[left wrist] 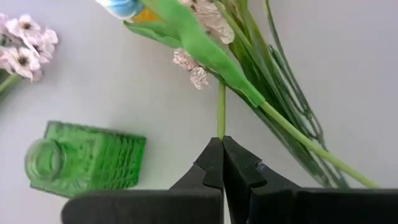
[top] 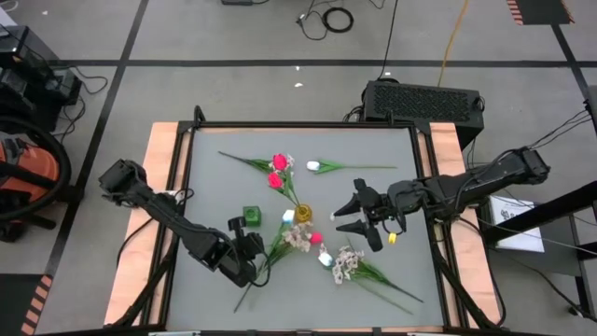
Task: Sort flowers into vase by color
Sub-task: Put the pink flower into the yellow flower vase
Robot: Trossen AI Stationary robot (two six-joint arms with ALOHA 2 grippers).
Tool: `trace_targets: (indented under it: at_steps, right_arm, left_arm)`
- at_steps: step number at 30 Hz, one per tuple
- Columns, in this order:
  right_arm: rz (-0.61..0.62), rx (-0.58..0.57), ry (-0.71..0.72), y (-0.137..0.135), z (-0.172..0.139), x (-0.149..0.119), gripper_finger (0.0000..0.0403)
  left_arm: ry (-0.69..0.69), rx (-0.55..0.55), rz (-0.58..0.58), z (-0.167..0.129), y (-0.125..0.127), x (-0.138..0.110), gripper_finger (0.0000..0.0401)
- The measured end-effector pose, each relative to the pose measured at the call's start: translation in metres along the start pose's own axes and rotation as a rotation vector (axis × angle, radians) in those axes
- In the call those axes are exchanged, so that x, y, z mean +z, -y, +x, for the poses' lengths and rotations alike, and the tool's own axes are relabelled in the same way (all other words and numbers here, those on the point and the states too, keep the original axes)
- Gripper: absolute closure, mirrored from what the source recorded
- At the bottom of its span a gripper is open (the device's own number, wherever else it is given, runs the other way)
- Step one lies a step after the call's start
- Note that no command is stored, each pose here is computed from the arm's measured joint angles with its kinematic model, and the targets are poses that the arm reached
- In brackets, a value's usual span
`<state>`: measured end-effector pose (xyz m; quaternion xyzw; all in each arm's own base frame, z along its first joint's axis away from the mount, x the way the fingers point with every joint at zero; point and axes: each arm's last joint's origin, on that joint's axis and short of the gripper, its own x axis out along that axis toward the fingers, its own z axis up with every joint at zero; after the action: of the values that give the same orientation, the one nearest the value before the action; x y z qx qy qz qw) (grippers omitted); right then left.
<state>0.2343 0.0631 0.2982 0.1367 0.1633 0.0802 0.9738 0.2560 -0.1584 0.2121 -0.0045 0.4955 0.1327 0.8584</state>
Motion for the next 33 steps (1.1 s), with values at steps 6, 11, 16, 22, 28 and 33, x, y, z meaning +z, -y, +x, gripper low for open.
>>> trace_targets:
  at_steps: [6,11,16,22,28,33]
  right_arm:
    - [0.0,-0.001,-0.002,0.0,0.005,-0.001,0.0216]
    - [-0.001,0.0,-0.002,0.0,0.01,-0.003,0.0216]
    - [-0.008,0.001,0.002,0.0,0.013,-0.003,0.0216]
    - [-0.008,0.0,-0.001,0.0,0.014,-0.004,0.0216]
    - [-0.008,0.003,-0.001,0.0,0.014,-0.004,0.0216]
    - [-0.008,0.004,-0.001,0.0,0.014,-0.004,0.0216]
  left_arm:
    - [-0.026,0.041,-0.009,-0.008,-0.009,0.013,0.04]
    - [-0.073,0.07,0.004,-0.022,-0.014,0.022,0.04]
    - [-0.096,0.07,0.014,-0.042,-0.017,0.033,0.04]
    - [-0.167,0.052,0.028,-0.062,-0.021,0.04,0.04]
    - [-0.305,0.06,0.008,-0.069,-0.024,0.029,0.04]
    - [-0.342,0.079,-0.013,-0.073,-0.022,0.023,0.04]
